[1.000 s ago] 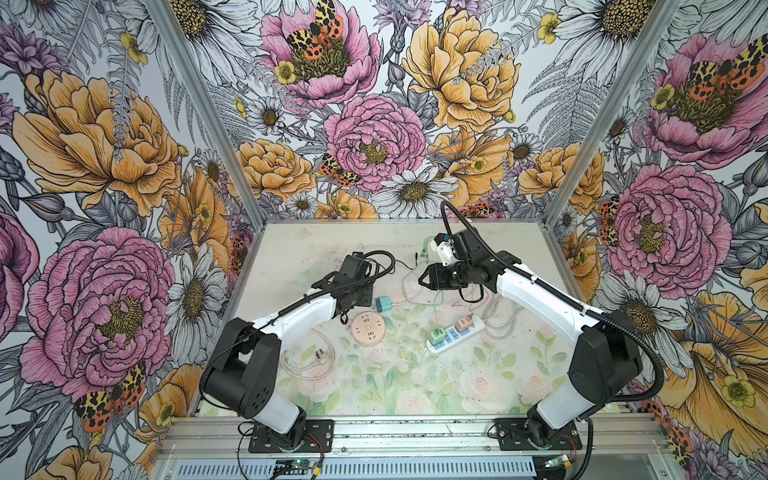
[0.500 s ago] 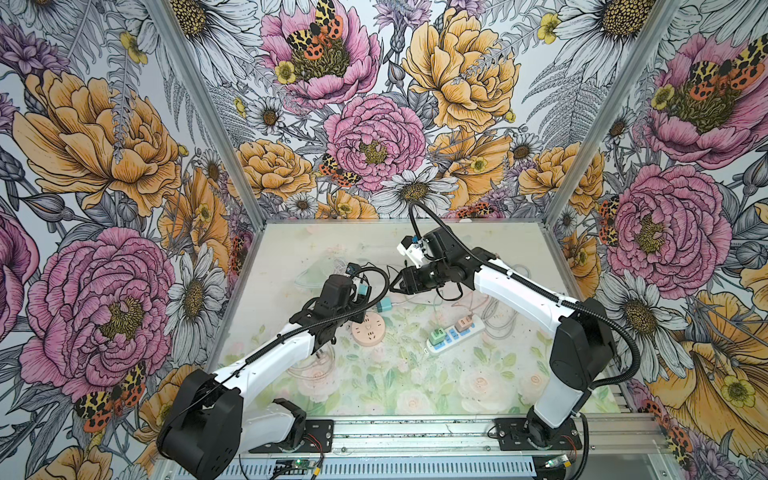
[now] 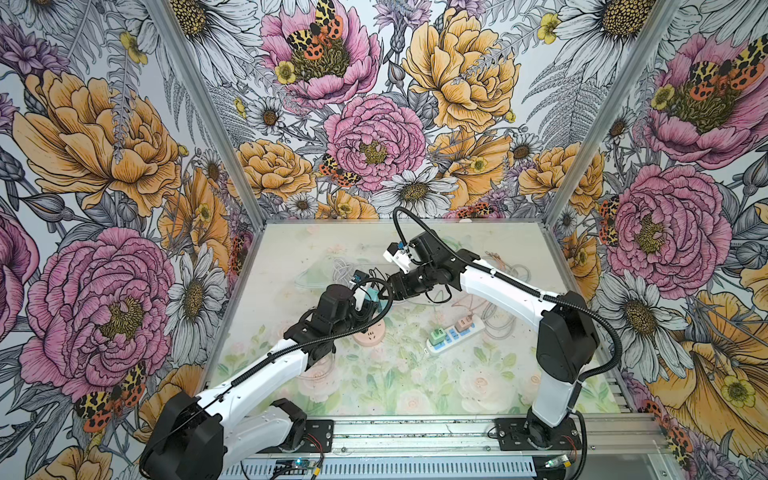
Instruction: Insert the plug
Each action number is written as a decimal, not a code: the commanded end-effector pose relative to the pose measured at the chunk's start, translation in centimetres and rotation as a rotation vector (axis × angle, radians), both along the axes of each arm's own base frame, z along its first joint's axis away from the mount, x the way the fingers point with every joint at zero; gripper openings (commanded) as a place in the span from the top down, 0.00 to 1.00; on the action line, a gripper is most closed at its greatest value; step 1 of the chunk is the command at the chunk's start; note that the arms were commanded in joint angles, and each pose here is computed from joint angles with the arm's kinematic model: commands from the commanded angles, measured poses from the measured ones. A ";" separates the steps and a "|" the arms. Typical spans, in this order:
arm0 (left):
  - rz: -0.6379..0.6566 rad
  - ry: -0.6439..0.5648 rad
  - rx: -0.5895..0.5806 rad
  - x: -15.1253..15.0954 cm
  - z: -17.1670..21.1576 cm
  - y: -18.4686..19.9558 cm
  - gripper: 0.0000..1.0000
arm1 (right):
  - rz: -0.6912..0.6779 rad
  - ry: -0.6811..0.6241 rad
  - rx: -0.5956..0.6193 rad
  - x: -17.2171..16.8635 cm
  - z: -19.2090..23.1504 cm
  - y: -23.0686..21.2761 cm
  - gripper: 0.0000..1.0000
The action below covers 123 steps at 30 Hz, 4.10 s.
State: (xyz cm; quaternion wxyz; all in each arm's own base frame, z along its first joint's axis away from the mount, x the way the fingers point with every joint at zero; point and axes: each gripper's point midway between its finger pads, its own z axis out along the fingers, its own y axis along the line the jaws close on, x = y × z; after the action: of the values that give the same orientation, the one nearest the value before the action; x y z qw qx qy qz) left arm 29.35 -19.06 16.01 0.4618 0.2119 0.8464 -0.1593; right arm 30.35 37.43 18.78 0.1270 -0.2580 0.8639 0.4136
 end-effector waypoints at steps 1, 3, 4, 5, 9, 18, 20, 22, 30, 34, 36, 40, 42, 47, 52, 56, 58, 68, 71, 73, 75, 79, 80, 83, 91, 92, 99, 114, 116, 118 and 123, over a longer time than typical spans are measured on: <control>-0.064 -0.039 -0.036 -0.7 1.1 -1.2 0.67 | 0.036 -0.041 0.032 0.4 0.8 1.3 0.50; -0.071 -0.047 -0.040 -0.9 1.2 -1.4 0.67 | 0.037 -0.035 0.031 0.4 0.6 1.5 0.50; -0.074 -0.050 -0.043 -1.0 1.3 -1.4 0.67 | 0.037 -0.032 0.028 0.4 0.4 1.6 0.50; -0.078 -0.056 -0.044 -1.1 1.5 -1.5 0.67 | 0.037 -0.029 0.026 0.5 0.3 1.7 0.50; -0.086 -0.070 -0.054 -1.3 1.8 -1.7 0.67 | 0.043 -0.011 0.024 0.3 -0.2 2.0 0.50; -0.063 -0.108 -0.055 -0.7 2.1 -2.0 0.66 | 0.059 0.021 0.027 -0.5 -0.6 2.7 0.59; -0.044 -0.120 -0.051 -0.4 2.2 -1.7 0.67 | 0.065 0.025 0.028 -0.8 -0.7 2.6 0.64; -0.036 -0.130 -0.053 -0.3 2.3 -1.6 0.67 | 0.070 0.029 0.029 -1.0 -0.7 2.5 0.73; 0.034 -0.085 -0.010 0.3 2.4 -0.6 0.43 | 0.001 -0.056 -0.011 -0.4 0.6 0.8 1.00; 0.036 -0.059 -0.033 -0.9 3.5 0.1 0.41 | -0.086 -0.149 -0.035 0.5 3.1 -1.0 1.00; 0.036 -0.067 -0.091 -1.6 4.8 0.5 0.41 | -0.134 -0.197 -0.043 0.7 4.7 -2.0 1.00; 0.058 -0.085 -0.194 -2.5 6.9 1.9 0.41 | -0.194 -0.253 -0.035 0.5 7.4 -3.4 1.00; 0.099 -0.092 -0.214 -2.6 7.8 2.9 0.41 | -0.201 -0.269 -0.024 -0.1 8.5 -3.8 1.00; 0.216 -0.043 -0.216 -2.0 8.0 4.8 0.43 | -0.165 -0.285 0.011 -2.4 11.3 -4.1 1.00; 0.260 -0.001 -0.223 -1.5 7.0 5.3 0.44 | -0.154 -0.336 0.008 -4.1 13.5 -4.6 1.00; 0.270 0.021 -0.225 -1.5 6.2 5.3 0.45 | -0.151 -0.373 0.002 -5.1 15.2 -5.1 1.00; 0.277 0.029 -0.227 -1.5 6.0 5.4 0.45 | -0.160 -0.397 0.005 -5.3 16.3 -5.6 1.00; 0.101 0.144 -0.261 -2.7 3.4 1.2 0.44 | -0.081 -0.465 0.033 -6.5 19.0 -4.3 1.00; -0.053 0.150 -0.287 -4.7 3.0 -2.2 0.43 | -0.071 -0.471 0.034 -6.1 19.2 -3.7 1.00; -0.098 0.146 -0.307 -5.5 3.1 -3.4 0.42 | -0.063 -0.471 0.035 -5.9 19.2 -3.3 1.00; -0.091 0.156 -0.328 -5.8 3.2 -3.3 0.42 | -0.064 -0.471 0.029 -5.7 19.0 -3.2 1.00; 0.052 0.174 -0.322 -5.3 2.9 -0.6 0.42 | -0.063 -0.471 0.015 -5.5 18.6 -3.2 1.00; 0.102 0.184 -0.328 -5.1 2.8 0.4 0.43 | -0.062 -0.472 0.016 -5.6 18.6 -3.1 1.00; 0.234 0.201 -0.370 -4.4 2.8 3.2 0.43 | -0.058 -0.471 0.014 -5.5 18.5 -3.0 1.00; 0.038 0.099 -0.482 -5.3 6.1 0.4 0.42 | -0.042 -0.459 0.017 -5.3 18.2 -2.4 1.00; 0.027 0.088 -0.461 -5.4 5.9 0.0 0.42 | -0.039 -0.456 0.017 -5.3 18.2 -2.3 1.00; -0.068 0.026 -0.412 -4.9 4.9 -3.7 0.39 | -0.020 -0.431 0.030 -5.4 17.9 -1.6 1.00; 0.126 -0.040 -0.339 1.6 4.3 -2.0 0.95 | -0.007 -0.418 0.033 -6.1 17.6 -2.1 1.00; 0.194 -0.048 -0.312 2.0 6.0 0.3 0.96 | -0.001 -0.405 0.016 -6.0 16.7 -2.2 1.00; 0.280 -0.042 -0.290 2.4 7.2 3.0 0.95 | 0.019 -0.398 0.002 -6.0 15.7 -1.9 1.00; 0.511 0.018 -0.253 2.3 8.1 10.3 0.96 | 0.087 -0.393 -0.022 -5.8 13.6 -0.9 1.00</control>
State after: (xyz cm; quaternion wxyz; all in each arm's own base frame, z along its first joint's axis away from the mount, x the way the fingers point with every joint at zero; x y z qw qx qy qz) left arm 32.75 -12.42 26.50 0.5490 -0.0237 0.8110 -0.2008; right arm 24.59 35.65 33.15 0.2767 -0.3444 0.8273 0.3469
